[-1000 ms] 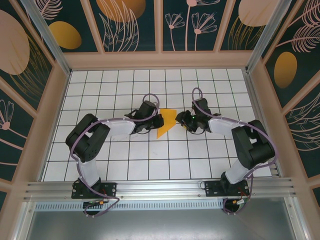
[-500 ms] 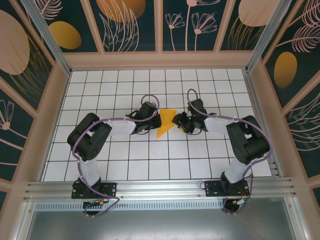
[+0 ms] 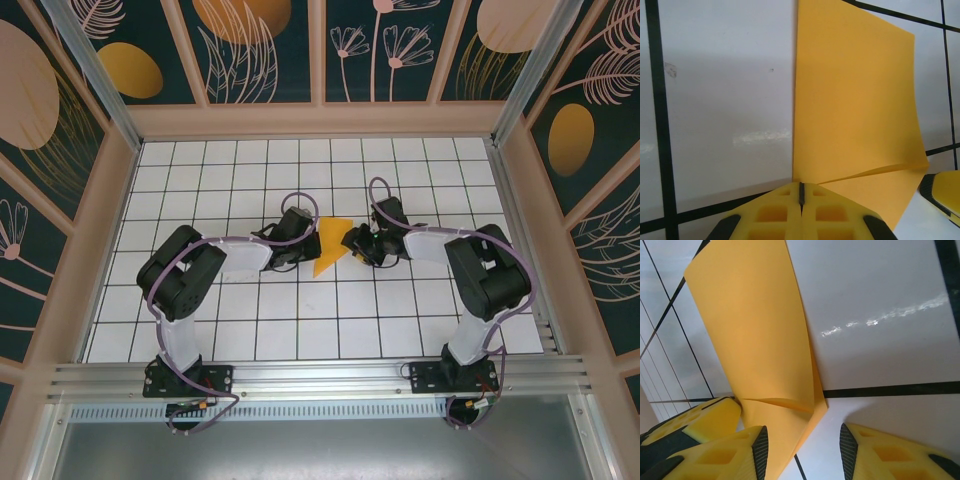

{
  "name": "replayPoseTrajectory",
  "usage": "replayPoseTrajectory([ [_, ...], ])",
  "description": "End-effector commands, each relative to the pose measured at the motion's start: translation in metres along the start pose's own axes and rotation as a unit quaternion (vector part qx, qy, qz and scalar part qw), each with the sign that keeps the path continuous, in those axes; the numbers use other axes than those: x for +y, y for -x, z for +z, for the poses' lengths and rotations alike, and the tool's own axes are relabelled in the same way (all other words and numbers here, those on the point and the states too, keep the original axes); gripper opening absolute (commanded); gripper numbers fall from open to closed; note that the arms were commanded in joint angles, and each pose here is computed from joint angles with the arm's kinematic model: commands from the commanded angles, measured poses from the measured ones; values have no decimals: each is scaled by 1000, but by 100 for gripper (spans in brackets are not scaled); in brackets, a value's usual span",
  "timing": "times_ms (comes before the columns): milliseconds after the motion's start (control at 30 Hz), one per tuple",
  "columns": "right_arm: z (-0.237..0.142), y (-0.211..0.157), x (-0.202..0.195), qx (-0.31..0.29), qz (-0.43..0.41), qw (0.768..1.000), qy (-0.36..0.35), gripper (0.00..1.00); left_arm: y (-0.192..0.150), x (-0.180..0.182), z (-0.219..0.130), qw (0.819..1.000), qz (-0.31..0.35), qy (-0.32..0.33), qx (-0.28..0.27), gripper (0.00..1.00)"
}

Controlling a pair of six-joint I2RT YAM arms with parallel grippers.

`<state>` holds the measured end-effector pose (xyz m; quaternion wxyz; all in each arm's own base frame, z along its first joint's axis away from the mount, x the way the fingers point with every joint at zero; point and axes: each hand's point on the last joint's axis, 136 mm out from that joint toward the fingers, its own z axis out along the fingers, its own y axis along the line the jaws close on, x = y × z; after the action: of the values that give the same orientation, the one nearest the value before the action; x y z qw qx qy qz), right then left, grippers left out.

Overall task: Fold a paper plane with a square sheet of paper (pick it up from the middle)
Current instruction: Fourth fold the wing at the center of the table.

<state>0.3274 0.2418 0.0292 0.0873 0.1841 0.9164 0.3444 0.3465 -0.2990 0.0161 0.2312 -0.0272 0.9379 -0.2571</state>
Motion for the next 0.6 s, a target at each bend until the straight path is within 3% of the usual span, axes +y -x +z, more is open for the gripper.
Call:
replayPoseTrajectory([
  [0,4,3,15,2,-6,1000,20,43,-18,23,6,999,-9,39,22,0],
  [567,6,-6,35,29,-30,996,81,29,-17,22,5,999,-9,36,21,0],
])
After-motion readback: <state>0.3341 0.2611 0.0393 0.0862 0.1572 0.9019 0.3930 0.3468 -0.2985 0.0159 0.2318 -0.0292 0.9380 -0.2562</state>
